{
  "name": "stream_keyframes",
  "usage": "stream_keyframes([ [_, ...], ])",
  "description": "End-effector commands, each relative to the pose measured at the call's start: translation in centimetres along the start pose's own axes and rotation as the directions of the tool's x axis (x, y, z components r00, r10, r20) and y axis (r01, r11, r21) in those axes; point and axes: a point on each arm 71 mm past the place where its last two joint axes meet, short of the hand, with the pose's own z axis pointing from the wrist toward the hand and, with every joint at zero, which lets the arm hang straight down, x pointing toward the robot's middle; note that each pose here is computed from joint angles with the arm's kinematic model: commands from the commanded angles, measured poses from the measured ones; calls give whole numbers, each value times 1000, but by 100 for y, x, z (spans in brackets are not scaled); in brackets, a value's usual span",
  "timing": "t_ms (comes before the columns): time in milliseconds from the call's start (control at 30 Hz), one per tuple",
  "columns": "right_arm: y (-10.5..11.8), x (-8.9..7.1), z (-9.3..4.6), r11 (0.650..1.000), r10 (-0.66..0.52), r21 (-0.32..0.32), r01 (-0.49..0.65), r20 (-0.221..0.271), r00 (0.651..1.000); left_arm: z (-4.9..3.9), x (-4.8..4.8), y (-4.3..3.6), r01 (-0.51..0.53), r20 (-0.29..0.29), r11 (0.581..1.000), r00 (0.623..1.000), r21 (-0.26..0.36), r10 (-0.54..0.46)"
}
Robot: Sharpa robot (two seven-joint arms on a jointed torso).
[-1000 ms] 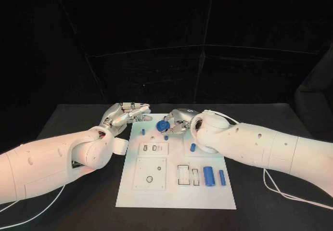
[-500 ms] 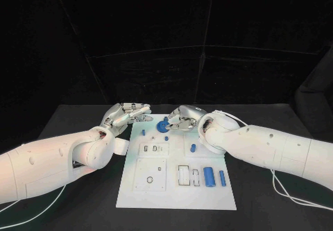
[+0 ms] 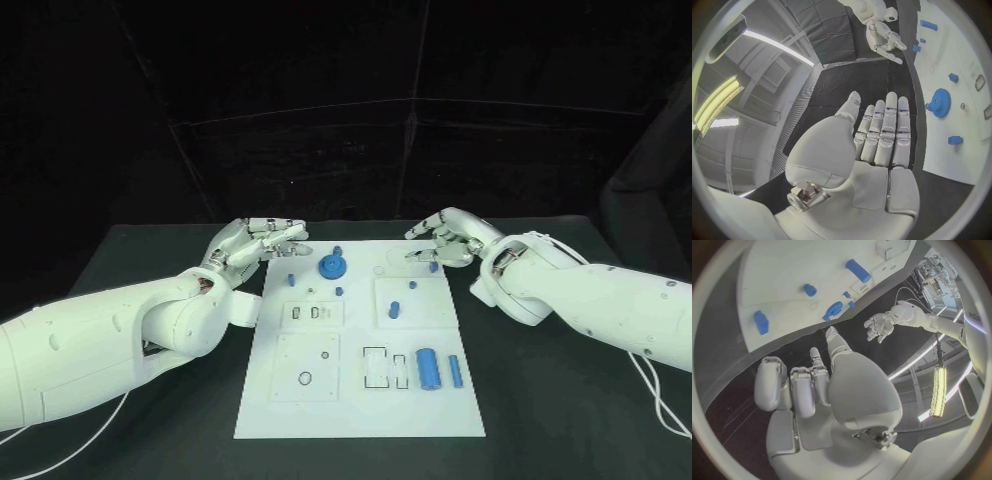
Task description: Assemble the parts on the task board
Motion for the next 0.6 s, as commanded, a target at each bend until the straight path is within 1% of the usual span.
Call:
stream_keyframes([
  [33,-63,-49,-82,999,28,-18,-28,-42,999,-4,10,-17,13,-21,1000,1000,12,-13],
  [133,-184,-122,-143,1000,14,-3,-14,-47,999,-5,5,-16,15,-25,1000,1000,14,-14],
  [333,-416,-235,-172,999,-20,31,21,-41,999,-1,19,-3,18,-31,1000,999,14,-17],
  [433,-490,-265,-172,999,-31,40,32,-42,999,-1,16,7,17,-29,1000,999,13,-16],
  [600,-540,-271,-146,998,-49,42,51,-47,998,-1,11,18,16,-27,1000,1000,10,-15],
])
